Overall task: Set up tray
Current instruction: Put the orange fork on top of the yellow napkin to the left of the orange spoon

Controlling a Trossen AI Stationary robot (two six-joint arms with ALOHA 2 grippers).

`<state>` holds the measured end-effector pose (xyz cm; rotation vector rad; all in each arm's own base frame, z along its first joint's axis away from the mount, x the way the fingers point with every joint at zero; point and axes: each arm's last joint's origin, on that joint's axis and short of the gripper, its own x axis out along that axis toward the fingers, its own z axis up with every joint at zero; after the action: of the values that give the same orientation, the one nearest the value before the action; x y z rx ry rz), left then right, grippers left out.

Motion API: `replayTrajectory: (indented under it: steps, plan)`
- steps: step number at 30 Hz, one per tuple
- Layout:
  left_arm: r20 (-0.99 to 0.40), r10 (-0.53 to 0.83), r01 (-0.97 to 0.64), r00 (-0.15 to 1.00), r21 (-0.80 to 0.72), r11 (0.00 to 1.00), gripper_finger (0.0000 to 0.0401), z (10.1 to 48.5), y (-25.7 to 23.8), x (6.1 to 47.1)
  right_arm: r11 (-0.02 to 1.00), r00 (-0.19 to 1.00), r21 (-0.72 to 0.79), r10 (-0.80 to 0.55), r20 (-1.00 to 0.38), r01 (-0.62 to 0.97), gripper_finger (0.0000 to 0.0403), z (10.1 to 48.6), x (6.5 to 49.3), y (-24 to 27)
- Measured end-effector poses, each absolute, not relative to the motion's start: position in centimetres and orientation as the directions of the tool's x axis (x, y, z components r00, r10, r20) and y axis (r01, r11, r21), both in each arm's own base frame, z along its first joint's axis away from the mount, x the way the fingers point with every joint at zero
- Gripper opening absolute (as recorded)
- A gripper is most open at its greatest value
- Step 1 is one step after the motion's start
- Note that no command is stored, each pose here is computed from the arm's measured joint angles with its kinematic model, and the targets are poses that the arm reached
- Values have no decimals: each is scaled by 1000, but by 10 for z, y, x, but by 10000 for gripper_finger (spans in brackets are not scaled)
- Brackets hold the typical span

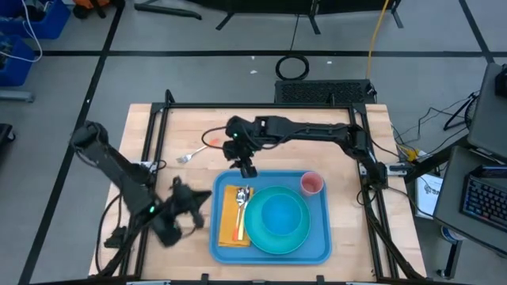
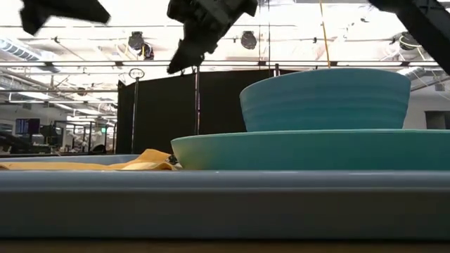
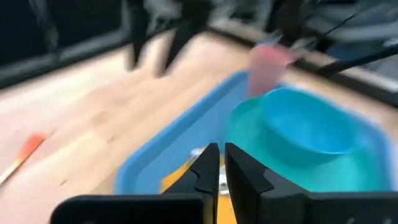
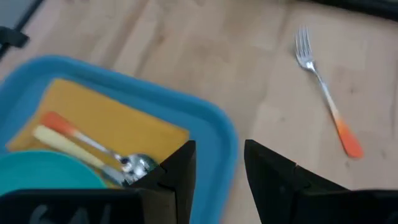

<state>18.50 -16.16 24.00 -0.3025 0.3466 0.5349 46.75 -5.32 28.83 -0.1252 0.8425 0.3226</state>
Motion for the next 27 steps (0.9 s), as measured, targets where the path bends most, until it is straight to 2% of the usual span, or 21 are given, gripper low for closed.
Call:
replayTrajectory:
  steps: [3, 7, 10, 14, 19, 23, 27]
  plan:
    - [-475, 468, -600, 745, -170, 781, 31, 248, -134, 185, 942, 603, 43, 247, -759, -331, 125, 285, 455, -41]
    - [-492, 520, -666, 698, -178, 725, 31, 258, -111, 177, 938, 613, 50, 263, -745, -342, 125, 273, 435, -25]
    - [-541, 539, -707, 646, -157, 689, 31, 261, -93, 180, 936, 688, 20, 273, -672, -352, 125, 272, 416, -14]
    - [-675, 491, -733, 551, -110, 672, 43, 258, -65, 192, 936, 781, -8, 290, -554, -353, 125, 273, 387, -2]
    - [-781, 437, -746, 446, -54, 664, 112, 255, -28, 201, 929, 826, -22, 318, -465, -370, 125, 275, 352, 14]
    - [-834, 399, -755, 381, -32, 655, 179, 253, 5, 204, 930, 850, -95, 279, -447, -355, 125, 270, 334, 33]
    - [-883, 304, -735, 358, -65, 675, 219, 252, 34, 202, 925, 878, -119, 294, -377, -361, 125, 268, 315, 43]
